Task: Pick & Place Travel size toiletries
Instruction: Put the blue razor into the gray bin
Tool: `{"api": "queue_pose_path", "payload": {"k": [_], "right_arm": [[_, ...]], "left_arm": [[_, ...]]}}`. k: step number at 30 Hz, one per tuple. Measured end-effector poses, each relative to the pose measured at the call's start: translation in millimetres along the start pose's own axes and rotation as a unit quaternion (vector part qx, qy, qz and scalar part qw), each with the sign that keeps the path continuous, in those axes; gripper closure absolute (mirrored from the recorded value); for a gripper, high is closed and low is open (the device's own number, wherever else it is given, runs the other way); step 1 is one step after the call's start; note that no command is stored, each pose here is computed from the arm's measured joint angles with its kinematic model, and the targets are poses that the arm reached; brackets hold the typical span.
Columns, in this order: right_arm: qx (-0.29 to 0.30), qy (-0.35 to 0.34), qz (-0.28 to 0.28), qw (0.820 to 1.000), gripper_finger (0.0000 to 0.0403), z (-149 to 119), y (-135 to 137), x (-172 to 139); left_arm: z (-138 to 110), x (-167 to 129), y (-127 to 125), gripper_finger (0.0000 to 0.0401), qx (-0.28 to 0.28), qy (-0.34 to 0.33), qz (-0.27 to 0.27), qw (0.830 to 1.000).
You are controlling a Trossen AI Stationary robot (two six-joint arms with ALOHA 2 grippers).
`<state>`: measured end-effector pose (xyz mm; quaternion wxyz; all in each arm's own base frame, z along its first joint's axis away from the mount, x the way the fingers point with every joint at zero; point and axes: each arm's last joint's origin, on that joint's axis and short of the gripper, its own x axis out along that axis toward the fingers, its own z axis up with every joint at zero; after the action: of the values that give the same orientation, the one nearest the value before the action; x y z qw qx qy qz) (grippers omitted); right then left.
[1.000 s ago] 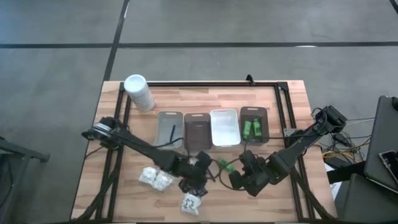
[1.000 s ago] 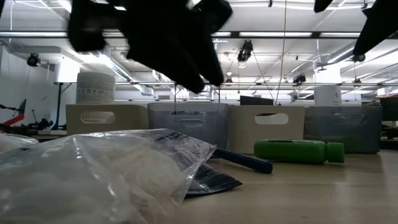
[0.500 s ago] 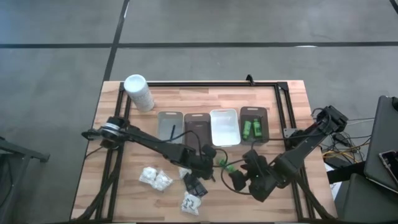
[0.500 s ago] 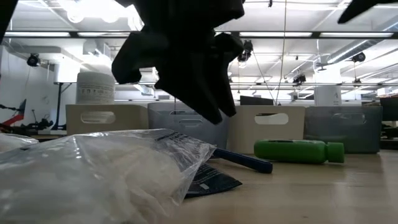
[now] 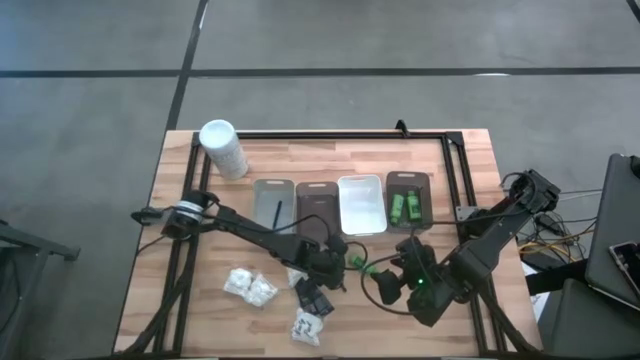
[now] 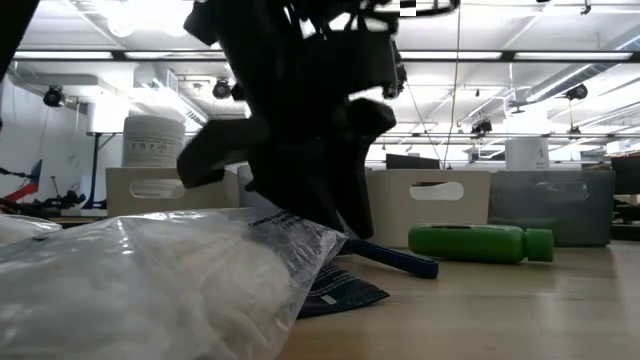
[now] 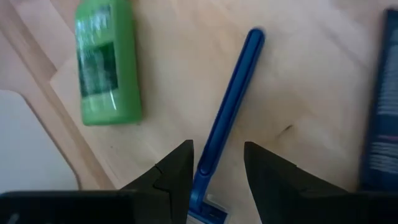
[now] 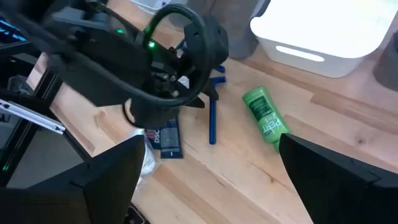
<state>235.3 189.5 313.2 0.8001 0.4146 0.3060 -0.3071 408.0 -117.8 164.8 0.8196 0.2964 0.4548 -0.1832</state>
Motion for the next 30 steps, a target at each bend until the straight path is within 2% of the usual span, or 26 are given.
{"api": "queue_pose_path", "payload": {"k": [12,16,24,30], "right_arm": [[-0.006,-0.004,-0.014,1.0,0.0035,0.6,-3.2,0.1],[-0.009,-0.006,-0.024,1.0,0.0035,1.1,-5.6,0.1],[-0.01,-0.006,-0.026,1.0,0.0035,1.1,-6.0,0.1],[-0.013,-0.007,-0.027,1.0,0.0035,1.2,-6.3,0.1]], "left_arm": [[-7.0,3.2,-5.4,0.0258,-0.041,0.034,-0.034,0.998],[-5.2,1.6,-6.4,0.0284,-0.041,0.033,-0.041,0.998],[-3.8,0.8,-6.3,0.0365,-0.04,0.029,-0.044,0.998],[2.0,-15.1,-5.2,0.0367,-0.054,0.014,-0.038,0.998]]}}
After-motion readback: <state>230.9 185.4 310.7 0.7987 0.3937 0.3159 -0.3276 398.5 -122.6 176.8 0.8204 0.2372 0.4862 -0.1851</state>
